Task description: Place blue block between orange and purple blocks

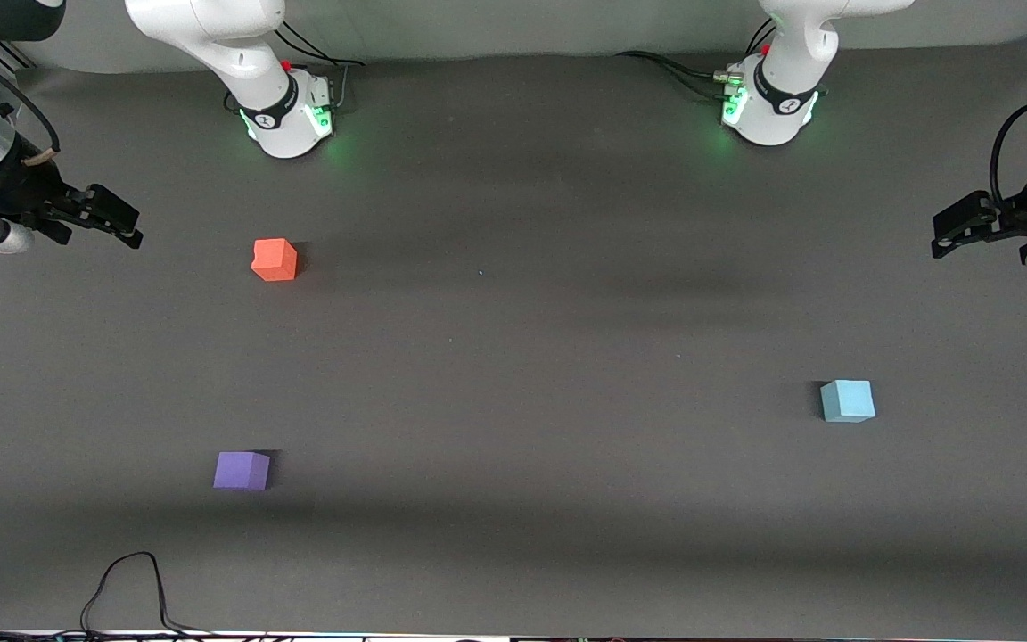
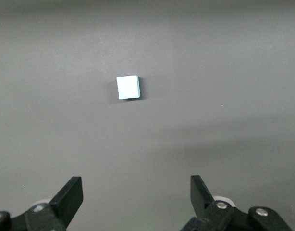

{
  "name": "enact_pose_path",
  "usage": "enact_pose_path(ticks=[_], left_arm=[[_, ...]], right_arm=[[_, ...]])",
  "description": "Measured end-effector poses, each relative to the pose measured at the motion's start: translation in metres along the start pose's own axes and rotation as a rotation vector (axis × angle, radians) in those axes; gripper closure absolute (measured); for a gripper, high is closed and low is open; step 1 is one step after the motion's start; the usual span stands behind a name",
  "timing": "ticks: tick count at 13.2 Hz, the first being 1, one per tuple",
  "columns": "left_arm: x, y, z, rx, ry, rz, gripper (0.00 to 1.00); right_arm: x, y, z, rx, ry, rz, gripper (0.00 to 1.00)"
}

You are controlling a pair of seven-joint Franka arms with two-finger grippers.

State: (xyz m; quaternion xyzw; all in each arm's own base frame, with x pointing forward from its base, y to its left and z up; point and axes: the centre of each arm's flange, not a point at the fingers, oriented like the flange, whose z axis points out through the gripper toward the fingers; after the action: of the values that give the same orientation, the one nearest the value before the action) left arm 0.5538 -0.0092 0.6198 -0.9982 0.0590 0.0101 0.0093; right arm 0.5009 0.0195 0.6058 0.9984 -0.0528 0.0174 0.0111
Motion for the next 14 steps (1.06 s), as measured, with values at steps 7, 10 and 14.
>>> enact_pose_path(ticks=[7, 10, 14], left_arm=[[-0.002, -0.006, 0.002, -0.013, -0.009, -0.004, 0.0], [-0.004, -0.018, 0.009, -0.016, -0.027, 0.004, 0.0], [-0.007, -0.036, 0.024, -0.021, -0.05, 0.007, 0.0]], right_arm=[[-0.002, 0.002, 0.0, 0.0, -0.004, 0.003, 0.0], [-0.003, 0.002, 0.001, -0.002, -0.015, 0.003, 0.0], [-0.004, 0.001, 0.001, 0.009, -0.017, -0.01, 0.0]])
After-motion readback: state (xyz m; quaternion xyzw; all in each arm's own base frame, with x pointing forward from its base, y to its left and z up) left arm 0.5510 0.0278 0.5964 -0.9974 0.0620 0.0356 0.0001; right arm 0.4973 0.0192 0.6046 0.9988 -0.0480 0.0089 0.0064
